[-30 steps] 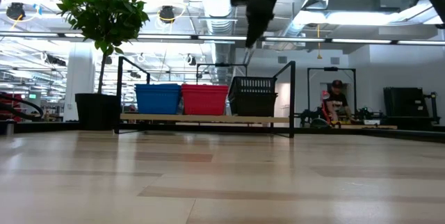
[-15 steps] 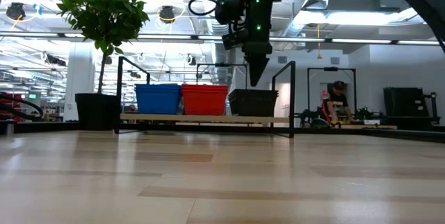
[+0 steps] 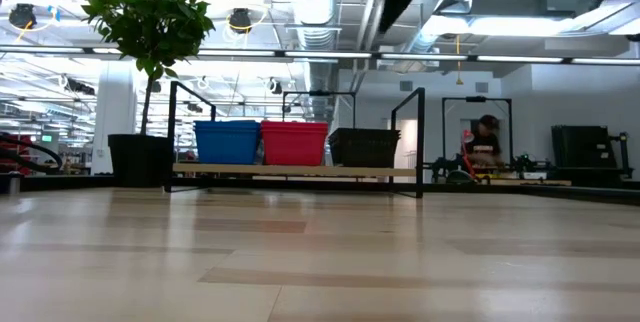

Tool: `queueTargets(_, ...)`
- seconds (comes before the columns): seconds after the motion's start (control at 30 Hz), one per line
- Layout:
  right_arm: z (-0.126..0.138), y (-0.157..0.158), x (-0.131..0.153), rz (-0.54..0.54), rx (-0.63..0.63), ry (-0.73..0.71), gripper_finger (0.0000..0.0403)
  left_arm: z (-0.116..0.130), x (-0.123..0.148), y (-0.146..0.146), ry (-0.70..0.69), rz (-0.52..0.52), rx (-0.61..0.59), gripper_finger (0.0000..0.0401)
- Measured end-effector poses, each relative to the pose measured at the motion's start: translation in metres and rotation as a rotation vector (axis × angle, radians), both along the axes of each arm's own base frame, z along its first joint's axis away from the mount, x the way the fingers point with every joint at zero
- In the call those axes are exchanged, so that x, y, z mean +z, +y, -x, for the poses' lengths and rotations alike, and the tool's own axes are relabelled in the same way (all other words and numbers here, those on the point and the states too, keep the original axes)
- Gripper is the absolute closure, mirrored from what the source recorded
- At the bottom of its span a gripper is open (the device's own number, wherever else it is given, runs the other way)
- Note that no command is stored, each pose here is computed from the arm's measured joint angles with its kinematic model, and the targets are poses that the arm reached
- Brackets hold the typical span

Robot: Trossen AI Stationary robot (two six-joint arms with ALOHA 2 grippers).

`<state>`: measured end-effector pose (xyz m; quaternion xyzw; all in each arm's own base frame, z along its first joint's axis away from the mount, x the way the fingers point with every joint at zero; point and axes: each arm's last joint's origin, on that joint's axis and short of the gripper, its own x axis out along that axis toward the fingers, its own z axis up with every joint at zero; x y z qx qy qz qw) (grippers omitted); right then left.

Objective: Stack baskets on shelf by color
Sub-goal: Return to Home Position

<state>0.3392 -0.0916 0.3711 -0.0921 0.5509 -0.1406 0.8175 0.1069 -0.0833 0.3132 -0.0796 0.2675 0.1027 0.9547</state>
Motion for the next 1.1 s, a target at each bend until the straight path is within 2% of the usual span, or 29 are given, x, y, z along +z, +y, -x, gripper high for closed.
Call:
queueTargets(0.1, 0.03, 0.025, 0.029, 0.004, 0.051, -0.023, 0.028, 0.0, 0.0, -0.001, 0.011, -0.005, -0.02, 0.0234)
queueTargets(0.2, 0.062, 0.042, 0.05, -0.017, 0.05, -0.05, 0.028, -0.001, 0.002, 0.0, -0.044, -0.03, 0.029, 0.0234)
queueTargets(0.33, 0.102, 0.052, 0.082, -0.004, 0.034, -0.258, 0.0279, 0.004, 0.009, 0.009, -0.13, -0.111, 0.092, 0.0234)
queueTargets(0.47, 0.14, 0.058, 0.094, -0.005, 0.004, -0.474, 0.028, 0.028, 0.017, 0.036, -0.199, -0.072, 0.146, 0.0234)
queueTargets(0.6, 0.164, 0.064, 0.073, -0.047, 0.044, -0.654, 0.0279, 0.053, 0.012, 0.061, -0.276, 0.019, 0.116, 0.0234)
queueTargets(0.73, 0.18, 0.069, 0.031, -0.081, 0.044, -0.793, 0.028, 0.071, -0.007, 0.078, -0.354, 0.141, 0.027, 0.0234)
queueTargets(0.83, 0.188, 0.072, -0.003, -0.146, 0.052, -0.899, 0.028, 0.079, -0.027, 0.085, -0.422, 0.228, -0.041, 0.0234)
queueTargets(0.93, 0.196, 0.077, -0.037, -0.23, 0.061, -1.002, 0.028, 0.077, -0.046, 0.082, -0.459, 0.248, -0.1, 0.0234)
queueTargets(1.0, 0.2, 0.081, -0.056, -0.29, 0.079, -1.085, 0.028, 0.072, -0.052, 0.075, -0.425, 0.223, -0.145, 0.0234)
queueTargets(1.1, 0.206, 0.089, -0.082, -0.379, 0.151, -1.179, 0.028, 0.064, -0.056, 0.064, -0.455, 0.249, -0.222, 0.0234)
